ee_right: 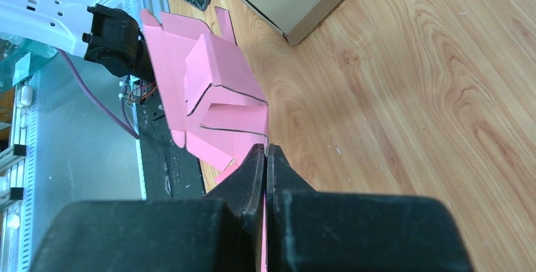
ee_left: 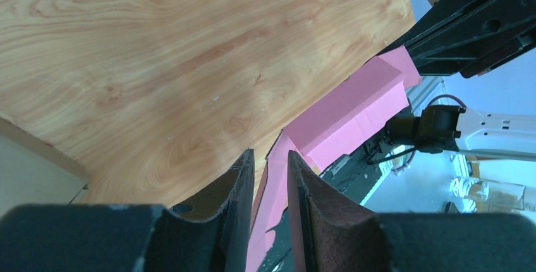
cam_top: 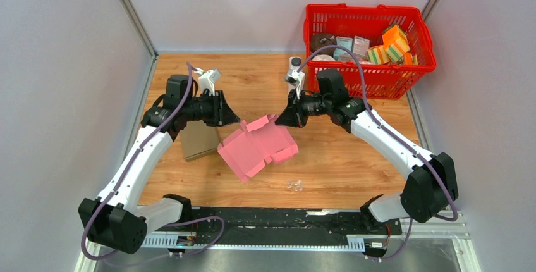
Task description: Fold the paper box
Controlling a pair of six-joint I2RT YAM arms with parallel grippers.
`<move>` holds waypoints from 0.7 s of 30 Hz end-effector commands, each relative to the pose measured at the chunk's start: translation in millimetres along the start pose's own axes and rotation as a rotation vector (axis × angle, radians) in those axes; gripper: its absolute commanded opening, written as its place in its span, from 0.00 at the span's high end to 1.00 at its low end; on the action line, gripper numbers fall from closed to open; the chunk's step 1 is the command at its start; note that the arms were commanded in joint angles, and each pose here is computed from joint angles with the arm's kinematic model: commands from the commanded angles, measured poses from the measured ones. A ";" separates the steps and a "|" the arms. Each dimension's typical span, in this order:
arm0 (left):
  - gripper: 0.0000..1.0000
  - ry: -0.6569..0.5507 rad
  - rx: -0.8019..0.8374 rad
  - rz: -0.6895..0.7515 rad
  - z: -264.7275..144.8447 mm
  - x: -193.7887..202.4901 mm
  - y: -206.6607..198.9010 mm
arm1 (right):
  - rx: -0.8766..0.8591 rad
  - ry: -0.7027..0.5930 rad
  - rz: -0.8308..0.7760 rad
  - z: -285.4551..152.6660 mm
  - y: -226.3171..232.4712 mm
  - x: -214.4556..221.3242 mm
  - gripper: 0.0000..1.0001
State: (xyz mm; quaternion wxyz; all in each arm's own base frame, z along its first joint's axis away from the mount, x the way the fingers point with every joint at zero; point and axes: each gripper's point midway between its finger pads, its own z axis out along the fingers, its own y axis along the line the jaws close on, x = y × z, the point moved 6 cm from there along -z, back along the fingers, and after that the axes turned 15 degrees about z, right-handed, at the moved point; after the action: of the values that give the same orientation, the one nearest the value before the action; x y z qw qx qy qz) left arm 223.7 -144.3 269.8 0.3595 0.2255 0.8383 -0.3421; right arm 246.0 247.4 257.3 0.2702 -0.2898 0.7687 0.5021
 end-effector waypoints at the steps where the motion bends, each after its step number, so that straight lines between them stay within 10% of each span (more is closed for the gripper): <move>1: 0.67 -0.032 0.078 0.067 1.2 -8.2 -14.6 | -0.037 -0.051 -0.049 -2.2 10.1 -19.4 1.00; 21: 0.84 0.096 0.060 -0.028 42.3 36.5 -13.1 | -0.138 -0.076 -0.040 1.2 19.5 -21.8 1.00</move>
State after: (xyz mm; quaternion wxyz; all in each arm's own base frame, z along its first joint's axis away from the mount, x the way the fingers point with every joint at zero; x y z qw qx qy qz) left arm 209.0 -176.8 251.9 0.3313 0.2704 0.8290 -0.3603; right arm 245.5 251.4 259.9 0.2579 -0.2792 0.7648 0.5203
